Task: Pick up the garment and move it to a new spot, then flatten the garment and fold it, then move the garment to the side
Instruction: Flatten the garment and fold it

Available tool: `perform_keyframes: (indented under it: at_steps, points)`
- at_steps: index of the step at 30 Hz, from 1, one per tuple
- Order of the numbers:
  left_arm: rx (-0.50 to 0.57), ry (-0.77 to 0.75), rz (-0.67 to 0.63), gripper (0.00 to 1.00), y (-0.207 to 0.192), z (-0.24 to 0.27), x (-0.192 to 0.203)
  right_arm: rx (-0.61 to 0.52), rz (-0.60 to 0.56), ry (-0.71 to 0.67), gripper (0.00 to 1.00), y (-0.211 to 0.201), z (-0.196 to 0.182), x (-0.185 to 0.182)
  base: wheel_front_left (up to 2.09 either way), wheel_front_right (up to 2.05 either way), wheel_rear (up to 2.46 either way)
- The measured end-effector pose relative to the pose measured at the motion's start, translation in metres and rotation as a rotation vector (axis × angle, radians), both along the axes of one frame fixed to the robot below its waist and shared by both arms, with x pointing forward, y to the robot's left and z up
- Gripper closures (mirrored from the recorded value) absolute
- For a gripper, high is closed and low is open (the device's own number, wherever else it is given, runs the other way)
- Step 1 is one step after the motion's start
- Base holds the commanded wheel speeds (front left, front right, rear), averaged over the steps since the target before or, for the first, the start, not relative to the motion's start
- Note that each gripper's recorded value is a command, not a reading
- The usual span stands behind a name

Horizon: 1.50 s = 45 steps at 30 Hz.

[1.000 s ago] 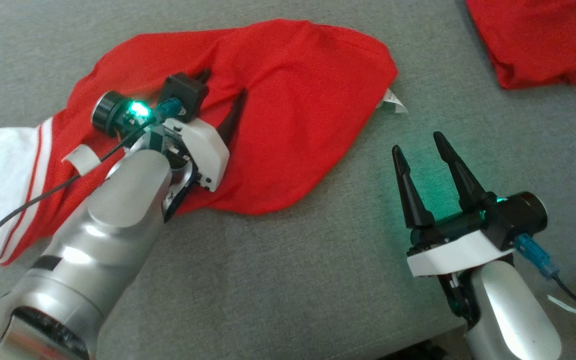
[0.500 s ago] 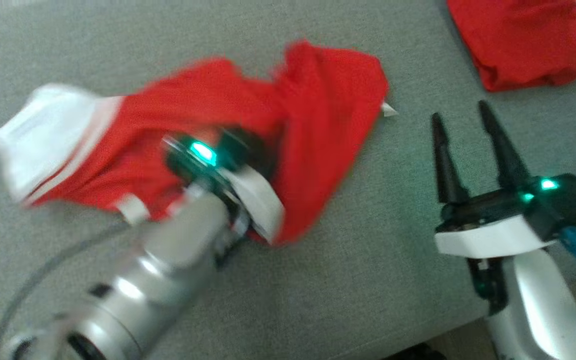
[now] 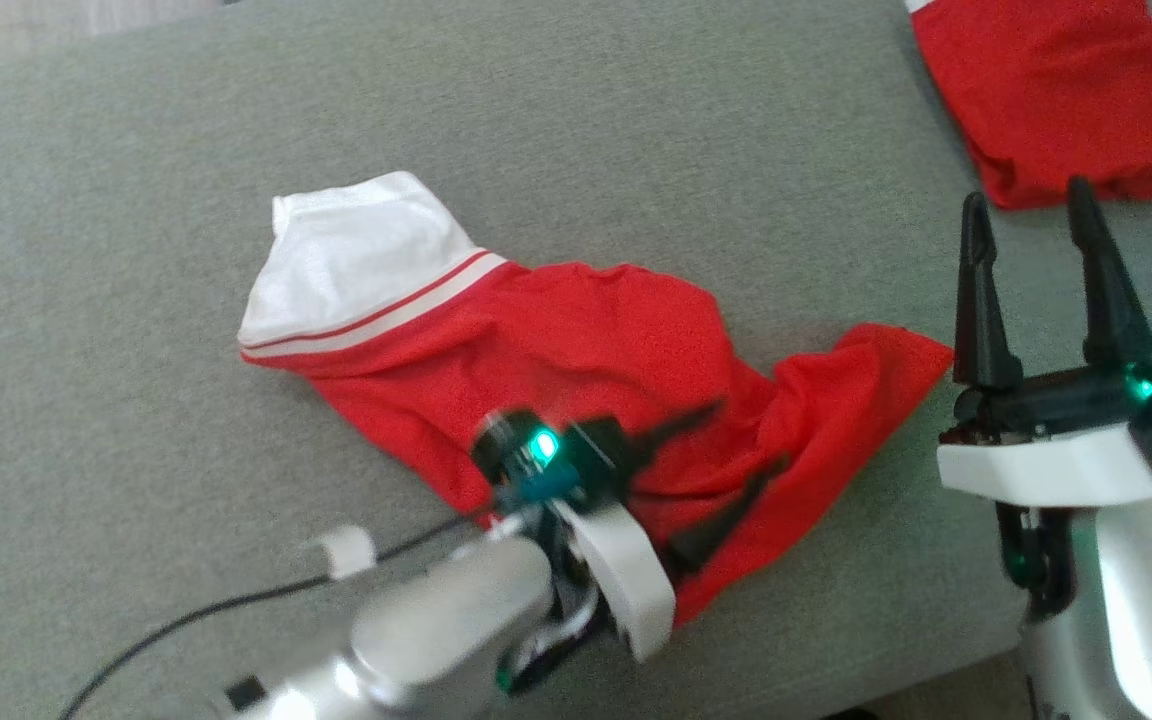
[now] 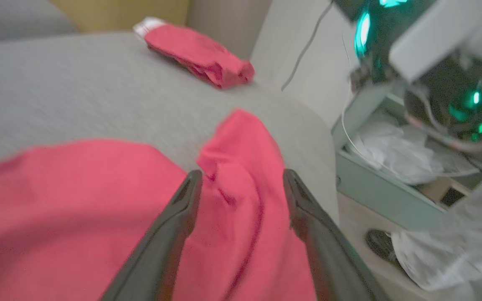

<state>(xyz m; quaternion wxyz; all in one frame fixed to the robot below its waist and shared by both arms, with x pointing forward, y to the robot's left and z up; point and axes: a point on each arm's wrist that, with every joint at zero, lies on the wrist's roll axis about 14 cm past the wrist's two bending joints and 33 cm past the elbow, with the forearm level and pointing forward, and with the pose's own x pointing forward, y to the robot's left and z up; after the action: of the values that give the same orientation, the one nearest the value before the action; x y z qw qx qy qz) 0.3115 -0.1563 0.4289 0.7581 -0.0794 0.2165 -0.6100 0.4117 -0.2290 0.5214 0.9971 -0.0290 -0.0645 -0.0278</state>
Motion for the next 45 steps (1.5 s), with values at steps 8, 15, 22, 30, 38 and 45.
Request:
perform_keyframes:
  at_steps: [8,15,22,30,38,45]
  points:
    - [0.025,-0.265,0.409,0.0,0.098,0.068,0.151,0.023,0.039,0.042,0.0,0.015,-0.016,0.001,0.0,0.0,0.0]
    - [0.297,-0.063,0.56,0.0,0.196,0.025,0.197,0.03,0.053,0.062,0.0,0.021,-0.024,0.003,0.0,0.0,0.0]
    - [0.43,0.203,0.493,0.0,0.203,-0.026,0.183,0.048,0.038,0.067,0.0,0.015,-0.027,0.006,0.0,0.0,0.0]
    - [0.531,0.401,0.394,0.0,0.2,-0.051,0.159,0.061,0.003,0.075,0.0,0.004,-0.029,0.002,0.0,0.0,0.0]
    - [0.491,0.189,0.355,1.0,0.185,-0.039,0.172,0.067,-0.02,0.067,0.0,-0.004,-0.024,-0.006,0.0,0.0,0.0]
    - [0.332,-0.175,0.292,1.0,0.131,0.031,0.209,0.075,-0.038,0.046,0.0,-0.009,-0.014,-0.015,0.0,0.0,0.0]
